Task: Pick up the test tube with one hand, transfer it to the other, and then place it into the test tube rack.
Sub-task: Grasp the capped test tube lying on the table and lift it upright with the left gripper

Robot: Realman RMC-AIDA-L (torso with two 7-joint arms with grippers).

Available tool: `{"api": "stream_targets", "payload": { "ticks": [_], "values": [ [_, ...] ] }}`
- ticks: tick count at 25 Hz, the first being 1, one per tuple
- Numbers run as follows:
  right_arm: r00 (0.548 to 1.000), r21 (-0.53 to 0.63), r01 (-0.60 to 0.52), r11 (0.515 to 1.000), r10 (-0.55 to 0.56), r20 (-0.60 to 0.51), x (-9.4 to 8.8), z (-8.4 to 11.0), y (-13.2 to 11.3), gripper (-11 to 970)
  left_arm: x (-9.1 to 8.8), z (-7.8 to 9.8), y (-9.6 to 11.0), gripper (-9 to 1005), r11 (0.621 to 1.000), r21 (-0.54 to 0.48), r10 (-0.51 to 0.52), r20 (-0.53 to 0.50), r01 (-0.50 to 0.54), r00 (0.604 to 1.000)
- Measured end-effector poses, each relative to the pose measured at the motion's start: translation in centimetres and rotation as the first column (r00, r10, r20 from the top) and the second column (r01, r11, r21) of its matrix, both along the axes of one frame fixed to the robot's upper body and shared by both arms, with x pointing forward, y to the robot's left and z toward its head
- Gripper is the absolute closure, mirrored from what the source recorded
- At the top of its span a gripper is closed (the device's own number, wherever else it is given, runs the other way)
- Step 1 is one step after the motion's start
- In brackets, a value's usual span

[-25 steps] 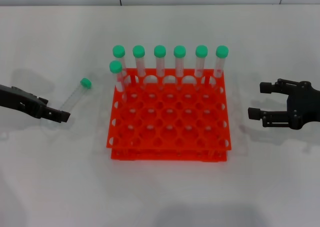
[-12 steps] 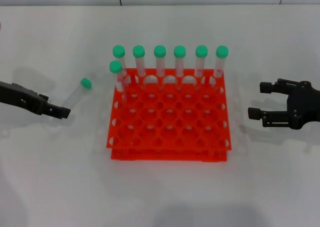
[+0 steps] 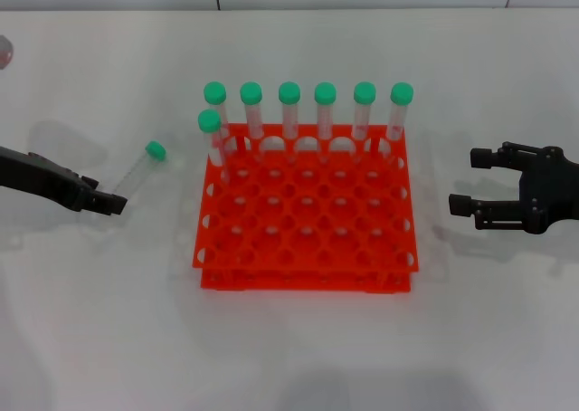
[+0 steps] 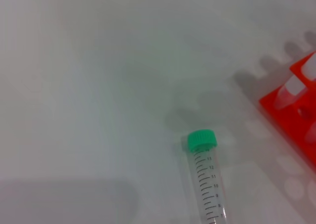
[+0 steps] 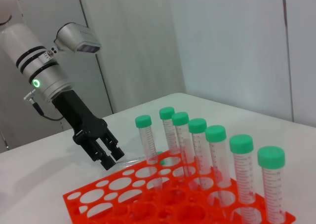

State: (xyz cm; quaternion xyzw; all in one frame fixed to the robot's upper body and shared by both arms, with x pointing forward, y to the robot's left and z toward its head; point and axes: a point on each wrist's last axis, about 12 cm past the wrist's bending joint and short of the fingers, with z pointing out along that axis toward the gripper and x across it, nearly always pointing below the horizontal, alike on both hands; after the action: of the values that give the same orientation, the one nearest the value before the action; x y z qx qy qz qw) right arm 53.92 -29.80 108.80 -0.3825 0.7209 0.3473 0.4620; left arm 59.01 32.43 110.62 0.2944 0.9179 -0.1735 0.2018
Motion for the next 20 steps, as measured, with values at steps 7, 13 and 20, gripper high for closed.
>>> {"api": "stream_targets", "payload": {
  "ticks": [7, 13, 20],
  "values": [
    [1.000, 0.000, 0.003, 1.000, -0.003, 0.000, 0.02, 0.00, -0.03, 116, 0.17, -0.14, -0.32, 401, 1.000, 0.001, -0.004, 0.002, 0.004, 1.000],
    [1.000, 0.000, 0.005, 1.000, -0.005, 0.000, 0.02, -0.02, -0.05, 117, 0.21, -0.33, -0.62, 404, 1.000, -0.005, -0.012, -0.004, 0.012, 1.000],
    [1.000, -0.003, 0.009, 1.000, -0.009, 0.000, 0.07, -0.06, -0.07, 117, 0.14, -0.44, -0.73, 413, 1.000, 0.003, -0.021, -0.009, 0.021, 1.000]
  ]
}}
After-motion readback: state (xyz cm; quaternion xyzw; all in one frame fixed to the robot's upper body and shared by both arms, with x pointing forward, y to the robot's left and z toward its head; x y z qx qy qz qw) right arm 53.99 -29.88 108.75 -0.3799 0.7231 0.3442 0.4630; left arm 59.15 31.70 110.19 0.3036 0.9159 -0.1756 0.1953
